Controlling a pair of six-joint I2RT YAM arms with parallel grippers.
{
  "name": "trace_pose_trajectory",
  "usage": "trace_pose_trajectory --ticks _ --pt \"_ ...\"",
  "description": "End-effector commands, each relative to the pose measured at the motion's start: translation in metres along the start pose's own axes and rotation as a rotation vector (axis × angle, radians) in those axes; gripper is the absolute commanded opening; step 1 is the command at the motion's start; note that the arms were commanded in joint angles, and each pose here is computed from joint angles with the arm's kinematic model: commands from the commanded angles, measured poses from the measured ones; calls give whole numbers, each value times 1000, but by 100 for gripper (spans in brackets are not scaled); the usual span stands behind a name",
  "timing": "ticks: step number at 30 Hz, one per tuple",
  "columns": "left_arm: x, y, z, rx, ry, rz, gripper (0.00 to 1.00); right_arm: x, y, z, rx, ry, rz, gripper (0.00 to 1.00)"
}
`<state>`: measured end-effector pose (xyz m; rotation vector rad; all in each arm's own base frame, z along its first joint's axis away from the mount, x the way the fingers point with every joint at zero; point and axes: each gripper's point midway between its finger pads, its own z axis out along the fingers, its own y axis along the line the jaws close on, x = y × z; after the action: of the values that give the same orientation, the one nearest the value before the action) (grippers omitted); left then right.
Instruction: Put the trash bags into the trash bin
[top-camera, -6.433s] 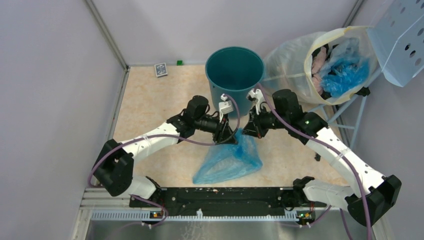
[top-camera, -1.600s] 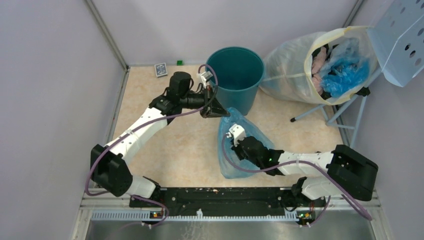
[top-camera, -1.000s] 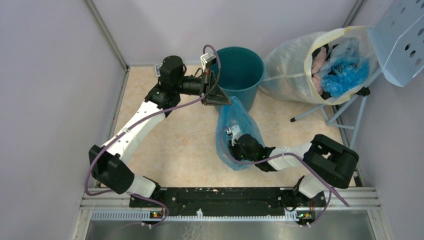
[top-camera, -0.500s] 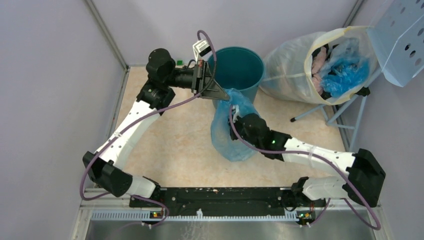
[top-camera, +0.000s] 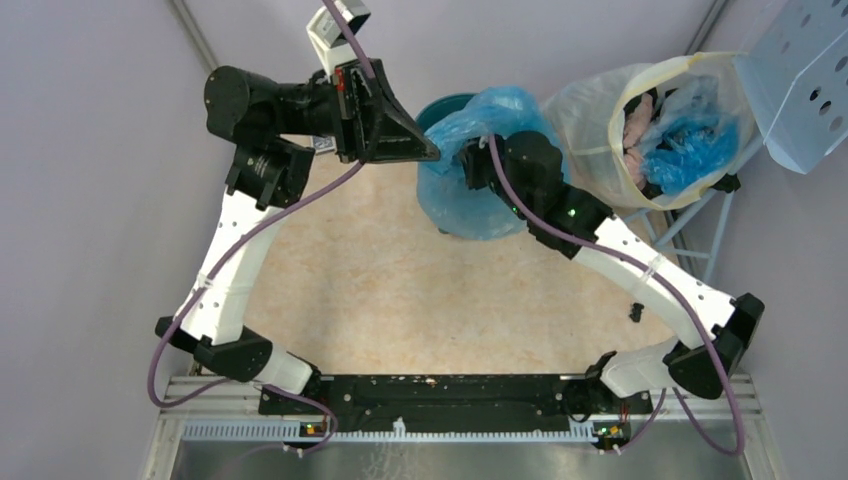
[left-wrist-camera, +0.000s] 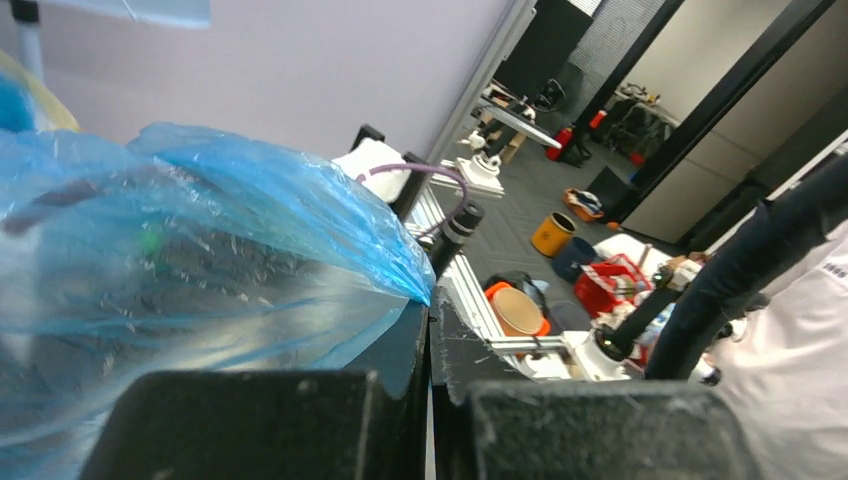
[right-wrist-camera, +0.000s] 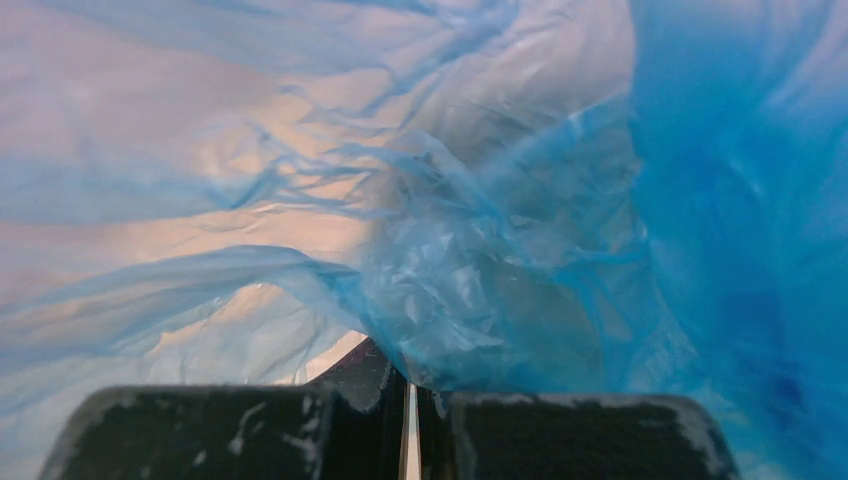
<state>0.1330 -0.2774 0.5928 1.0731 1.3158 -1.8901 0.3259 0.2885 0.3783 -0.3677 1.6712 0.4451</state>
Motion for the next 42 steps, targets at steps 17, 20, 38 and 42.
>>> trace_pose_trajectory --ticks 17,20,38,42 --pt "-73 154 -69 -408 -363 29 0 -16 -57 72 155 164 -6 0" --pt "-69 182 -84 -466 -375 -1 0 4 -72 87 184 239 -9 0" --pt "-51 332 -157 -750 -441 -122 0 64 -43 143 -52 436 96 0" --pt "-36 349 -178 -819 -450 -176 0 42 -44 128 -44 403 96 4"
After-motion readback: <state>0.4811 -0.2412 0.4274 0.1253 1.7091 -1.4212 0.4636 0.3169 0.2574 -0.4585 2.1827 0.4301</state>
